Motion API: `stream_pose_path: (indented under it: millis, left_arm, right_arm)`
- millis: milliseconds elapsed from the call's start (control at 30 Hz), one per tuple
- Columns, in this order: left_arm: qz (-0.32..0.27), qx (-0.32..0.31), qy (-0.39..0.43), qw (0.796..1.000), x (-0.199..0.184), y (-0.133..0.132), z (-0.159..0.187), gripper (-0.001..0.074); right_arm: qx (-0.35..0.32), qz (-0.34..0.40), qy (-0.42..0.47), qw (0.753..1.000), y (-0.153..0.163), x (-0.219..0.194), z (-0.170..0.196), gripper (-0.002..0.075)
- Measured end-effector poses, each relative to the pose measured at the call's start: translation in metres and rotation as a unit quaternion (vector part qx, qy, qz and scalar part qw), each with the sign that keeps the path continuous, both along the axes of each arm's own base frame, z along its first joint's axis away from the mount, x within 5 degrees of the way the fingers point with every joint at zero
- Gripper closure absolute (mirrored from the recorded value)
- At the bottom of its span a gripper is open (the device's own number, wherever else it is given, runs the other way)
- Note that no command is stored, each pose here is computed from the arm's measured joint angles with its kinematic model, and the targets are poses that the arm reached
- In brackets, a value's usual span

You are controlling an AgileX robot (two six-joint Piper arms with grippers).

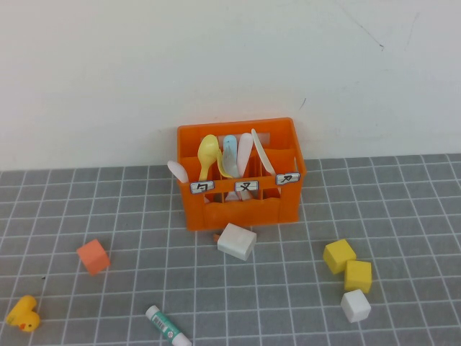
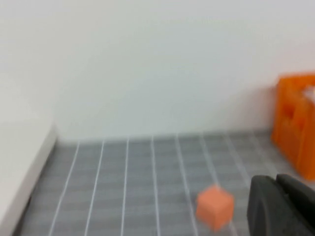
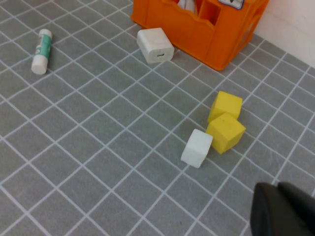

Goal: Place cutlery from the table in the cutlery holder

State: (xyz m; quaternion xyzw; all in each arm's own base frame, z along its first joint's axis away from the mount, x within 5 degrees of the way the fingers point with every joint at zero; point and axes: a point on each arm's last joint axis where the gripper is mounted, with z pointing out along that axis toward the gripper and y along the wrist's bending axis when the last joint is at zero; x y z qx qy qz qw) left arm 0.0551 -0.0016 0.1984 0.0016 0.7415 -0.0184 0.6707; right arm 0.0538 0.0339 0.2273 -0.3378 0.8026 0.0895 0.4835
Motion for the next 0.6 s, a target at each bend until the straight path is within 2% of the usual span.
stream_pose_path:
  millis: [200,600]
  left_arm:
    - [0.017,-0.029,0.095,0.995,-0.002,0.001,-0.025,0.0736]
    - [0.004,-0.034,0.097,0.995,-0.002,-0.001,-0.025,0.0736]
  right_arm:
    - [0.002,0.000,0.000,1.000,0.000,-0.001,0.000,0.0726]
    - [0.002,0.000,0.000,1.000,0.000,-0.001,0.000,0.0726]
